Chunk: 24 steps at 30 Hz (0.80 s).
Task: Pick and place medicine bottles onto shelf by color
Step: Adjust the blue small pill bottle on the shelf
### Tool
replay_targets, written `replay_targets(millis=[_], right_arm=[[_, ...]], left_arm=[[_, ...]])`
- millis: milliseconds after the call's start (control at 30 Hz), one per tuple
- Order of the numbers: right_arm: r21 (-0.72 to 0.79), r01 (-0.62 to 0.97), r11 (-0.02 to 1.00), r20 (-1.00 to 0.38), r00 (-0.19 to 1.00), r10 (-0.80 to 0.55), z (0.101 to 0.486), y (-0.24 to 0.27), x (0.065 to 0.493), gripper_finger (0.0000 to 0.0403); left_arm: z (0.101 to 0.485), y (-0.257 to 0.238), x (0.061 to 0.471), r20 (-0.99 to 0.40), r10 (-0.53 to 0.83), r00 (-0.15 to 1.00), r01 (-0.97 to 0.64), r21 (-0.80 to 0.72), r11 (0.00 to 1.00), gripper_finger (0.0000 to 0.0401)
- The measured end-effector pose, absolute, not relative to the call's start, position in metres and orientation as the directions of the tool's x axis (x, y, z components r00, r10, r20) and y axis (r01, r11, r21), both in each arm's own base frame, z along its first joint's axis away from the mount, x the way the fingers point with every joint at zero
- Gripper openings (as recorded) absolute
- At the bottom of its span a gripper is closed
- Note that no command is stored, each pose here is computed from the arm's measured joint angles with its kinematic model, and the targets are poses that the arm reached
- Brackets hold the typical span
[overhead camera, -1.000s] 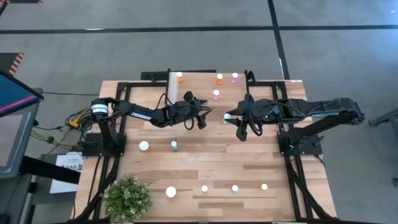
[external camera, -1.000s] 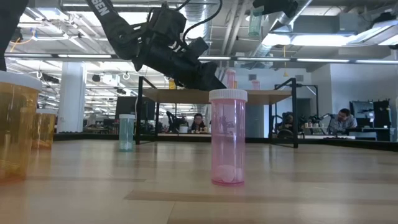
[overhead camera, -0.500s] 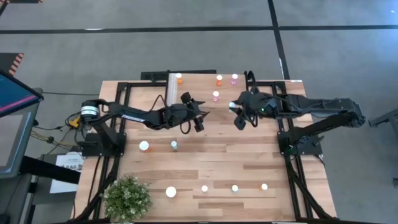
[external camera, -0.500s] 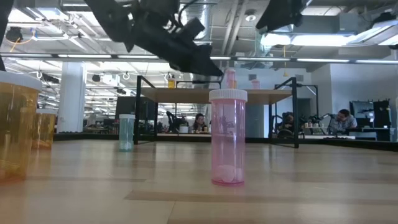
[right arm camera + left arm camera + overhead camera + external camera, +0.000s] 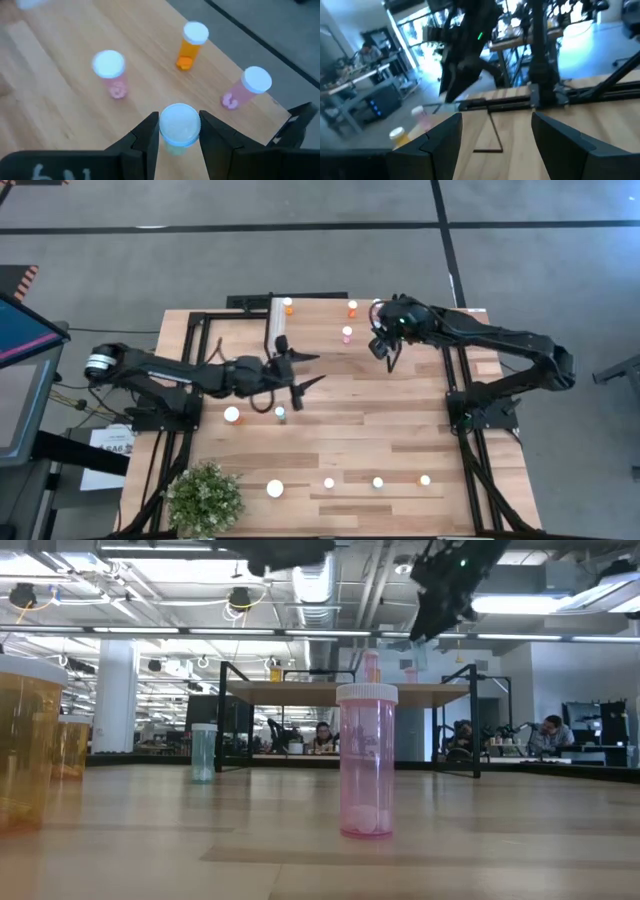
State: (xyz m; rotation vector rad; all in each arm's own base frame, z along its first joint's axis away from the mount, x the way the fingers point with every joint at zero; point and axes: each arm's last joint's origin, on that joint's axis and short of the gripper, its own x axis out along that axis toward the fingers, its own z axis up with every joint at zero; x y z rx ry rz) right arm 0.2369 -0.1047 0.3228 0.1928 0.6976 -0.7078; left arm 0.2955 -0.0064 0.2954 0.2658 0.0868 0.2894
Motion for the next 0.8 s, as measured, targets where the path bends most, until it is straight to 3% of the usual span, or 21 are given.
replay_targets(millis=[233, 533, 800], right_arm=[[-0.086, 0.667, 0.740, -0.682, 0.501, -0.532, 0.306, -0.121, 0.249, 0.0140], [-0.076, 0.682, 0.727, -0.657, 0.515, -0.551, 0.309, -0.126, 0.248, 0.0140], [0.008, 0.660, 0.751, -0.550, 0.631, -0.548, 0.310, -0.115, 0.230, 0.0140]], left_arm=[[0.299, -0.010, 0.255, 0.023, 0.287, 0.958, -0.284, 0.232, 0.930, 0.0229], [0.300, -0.008, 0.232, 0.076, 0.292, 0.953, -0.301, 0.192, 0.934, 0.0229], [0.297, -0.008, 0.234, 0.064, 0.295, 0.953, -0.302, 0.196, 0.933, 0.0229]])
